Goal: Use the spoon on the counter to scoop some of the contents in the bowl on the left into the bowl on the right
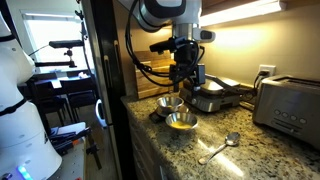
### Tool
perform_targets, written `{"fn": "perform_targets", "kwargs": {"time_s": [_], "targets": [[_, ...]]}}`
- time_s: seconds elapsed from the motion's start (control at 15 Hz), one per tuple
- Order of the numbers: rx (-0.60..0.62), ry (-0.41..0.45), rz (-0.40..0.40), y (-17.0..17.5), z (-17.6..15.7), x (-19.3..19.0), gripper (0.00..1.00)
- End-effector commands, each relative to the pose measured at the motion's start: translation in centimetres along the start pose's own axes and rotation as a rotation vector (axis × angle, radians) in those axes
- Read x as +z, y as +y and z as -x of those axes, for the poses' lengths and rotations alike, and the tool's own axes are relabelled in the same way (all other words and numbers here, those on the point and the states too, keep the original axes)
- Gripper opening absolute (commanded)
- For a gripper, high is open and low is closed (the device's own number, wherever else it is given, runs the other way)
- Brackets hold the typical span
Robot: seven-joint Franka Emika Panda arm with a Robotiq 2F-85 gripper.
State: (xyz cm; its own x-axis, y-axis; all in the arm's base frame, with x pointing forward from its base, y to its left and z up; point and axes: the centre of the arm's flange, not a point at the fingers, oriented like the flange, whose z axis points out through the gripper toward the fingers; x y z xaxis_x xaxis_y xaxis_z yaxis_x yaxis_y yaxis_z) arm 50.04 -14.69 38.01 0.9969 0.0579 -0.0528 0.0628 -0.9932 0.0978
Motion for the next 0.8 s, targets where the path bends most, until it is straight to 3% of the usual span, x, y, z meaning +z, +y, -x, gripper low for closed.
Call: {"fn": "perform_targets", "kwargs": {"time_s": [0.0, 0.47, 0.73], "targets": [[-0.007, 0.02, 0.021, 1.7, -1.2, 0.8, 1.0], [0.005, 0.005, 0.009, 1.3, -1.3, 1.1, 1.0], [0.057, 0.065, 0.018, 4.8, -1.9, 1.6, 1.0]]}}
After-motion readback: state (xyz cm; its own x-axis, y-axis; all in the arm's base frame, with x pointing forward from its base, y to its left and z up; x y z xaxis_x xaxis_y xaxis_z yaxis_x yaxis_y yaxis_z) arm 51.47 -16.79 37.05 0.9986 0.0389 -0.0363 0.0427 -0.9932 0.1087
